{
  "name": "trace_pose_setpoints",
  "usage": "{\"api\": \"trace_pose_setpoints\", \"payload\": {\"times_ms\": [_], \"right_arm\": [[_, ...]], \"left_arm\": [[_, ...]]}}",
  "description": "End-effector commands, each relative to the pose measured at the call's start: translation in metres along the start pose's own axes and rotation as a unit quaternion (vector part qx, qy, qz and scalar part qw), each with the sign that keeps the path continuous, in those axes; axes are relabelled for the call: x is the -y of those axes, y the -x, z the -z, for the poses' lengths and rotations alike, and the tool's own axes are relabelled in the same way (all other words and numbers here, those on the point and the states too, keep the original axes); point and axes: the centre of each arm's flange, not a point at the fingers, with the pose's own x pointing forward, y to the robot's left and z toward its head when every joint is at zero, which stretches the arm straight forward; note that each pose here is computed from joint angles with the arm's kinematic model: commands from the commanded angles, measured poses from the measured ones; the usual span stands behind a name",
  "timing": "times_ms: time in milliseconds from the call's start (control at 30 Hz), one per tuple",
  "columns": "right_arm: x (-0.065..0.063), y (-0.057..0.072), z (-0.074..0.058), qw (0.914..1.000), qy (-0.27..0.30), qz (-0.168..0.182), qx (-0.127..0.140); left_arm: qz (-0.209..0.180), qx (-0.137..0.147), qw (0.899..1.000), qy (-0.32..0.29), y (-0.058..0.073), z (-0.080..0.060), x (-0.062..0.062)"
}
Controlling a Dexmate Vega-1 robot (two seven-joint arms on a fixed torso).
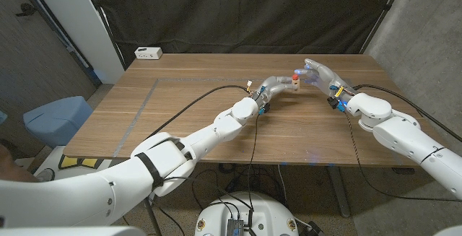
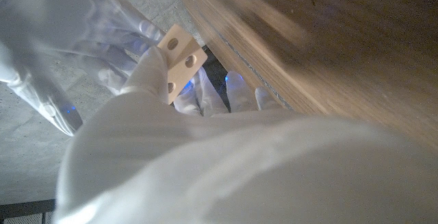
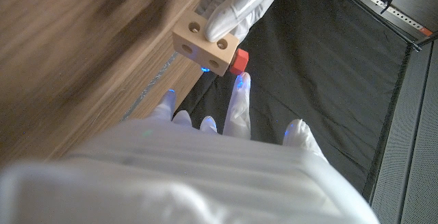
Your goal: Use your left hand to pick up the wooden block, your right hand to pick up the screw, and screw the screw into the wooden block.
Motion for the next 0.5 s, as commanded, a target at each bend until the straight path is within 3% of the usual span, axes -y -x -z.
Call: {"api": "trace_pose_setpoints", "payload": {"times_ms": [33,500], "right_arm": [[0.0000,-0.0002,0.0013,1.0000,-0.001,0.007,0.001],[-0.0003,0.0009,0.0061,1.0000,-0.004,0.006,-0.005]], "left_arm": [[0.000,0.001,1.000,-0.001,0.0000,-0.0002,-0.0001],[-0.001,0.001,1.000,0.000,0.0021,-0.0005,0.0009]]}}
